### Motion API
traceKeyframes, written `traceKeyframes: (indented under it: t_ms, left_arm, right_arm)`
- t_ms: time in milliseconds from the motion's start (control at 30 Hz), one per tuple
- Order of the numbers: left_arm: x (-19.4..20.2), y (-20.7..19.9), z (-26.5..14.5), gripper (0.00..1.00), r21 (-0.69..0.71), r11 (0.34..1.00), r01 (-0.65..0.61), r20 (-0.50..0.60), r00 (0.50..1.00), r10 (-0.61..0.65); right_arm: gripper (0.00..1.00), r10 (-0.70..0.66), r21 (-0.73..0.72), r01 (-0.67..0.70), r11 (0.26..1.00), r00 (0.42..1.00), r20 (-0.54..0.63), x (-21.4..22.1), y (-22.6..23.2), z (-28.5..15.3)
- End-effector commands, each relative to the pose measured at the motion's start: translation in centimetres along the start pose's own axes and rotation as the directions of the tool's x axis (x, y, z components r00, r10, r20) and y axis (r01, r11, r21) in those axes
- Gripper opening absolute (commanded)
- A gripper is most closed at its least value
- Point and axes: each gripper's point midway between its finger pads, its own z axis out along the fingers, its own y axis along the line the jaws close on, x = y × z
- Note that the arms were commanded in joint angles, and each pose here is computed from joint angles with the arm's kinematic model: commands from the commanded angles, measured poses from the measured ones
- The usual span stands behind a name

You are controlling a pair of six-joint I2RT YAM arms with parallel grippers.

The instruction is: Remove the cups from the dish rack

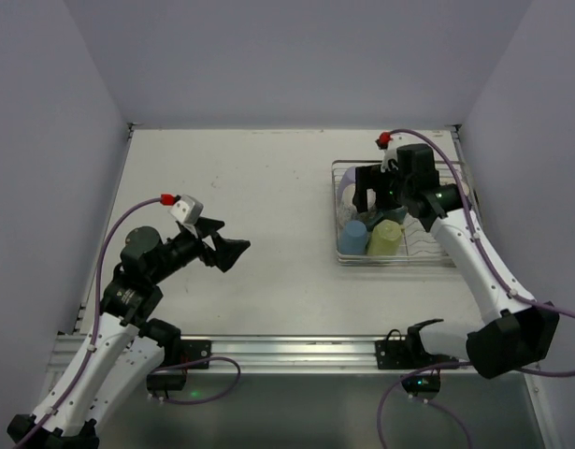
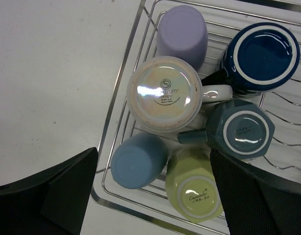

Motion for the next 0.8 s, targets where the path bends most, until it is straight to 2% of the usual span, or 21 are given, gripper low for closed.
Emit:
traceKeyframes:
  t_ms: [0,167,267,767]
  left_arm:
    - [-1.6,-0.6,-0.4,1.0,0.01,0.999,-0.039,0.03,0.999,0.039]
    - [-1.4,-0.5,-0.2,1.0,0.012,0.999,-0.04,0.023,0.999,0.039]
    - [-1.4,-0.5,-0.3,1.0,0.009,0.999,-0.039,0.024,0.999,0.039]
    - [-1.1,-0.4,0.0,1.0,0.013,0.999,-0.041,0.009,0.999,0.041]
  right_arm:
    - [0.99,-0.096,0.01,0.096,0.995,0.995,-0.014,-1.0,0.0,0.6]
    - [0.99,-0.127,-0.008,0.127,0.992,0.986,-0.111,-0.7,0.1,3.9]
    - [0.99,-0.192,-0.013,0.192,0.981,0.97,-0.146,-0.4,-0.4,5.5]
    - [0.99,-0.251,-0.04,0.25,0.967,0.927,-0.28,1.0,-1.1,9.3]
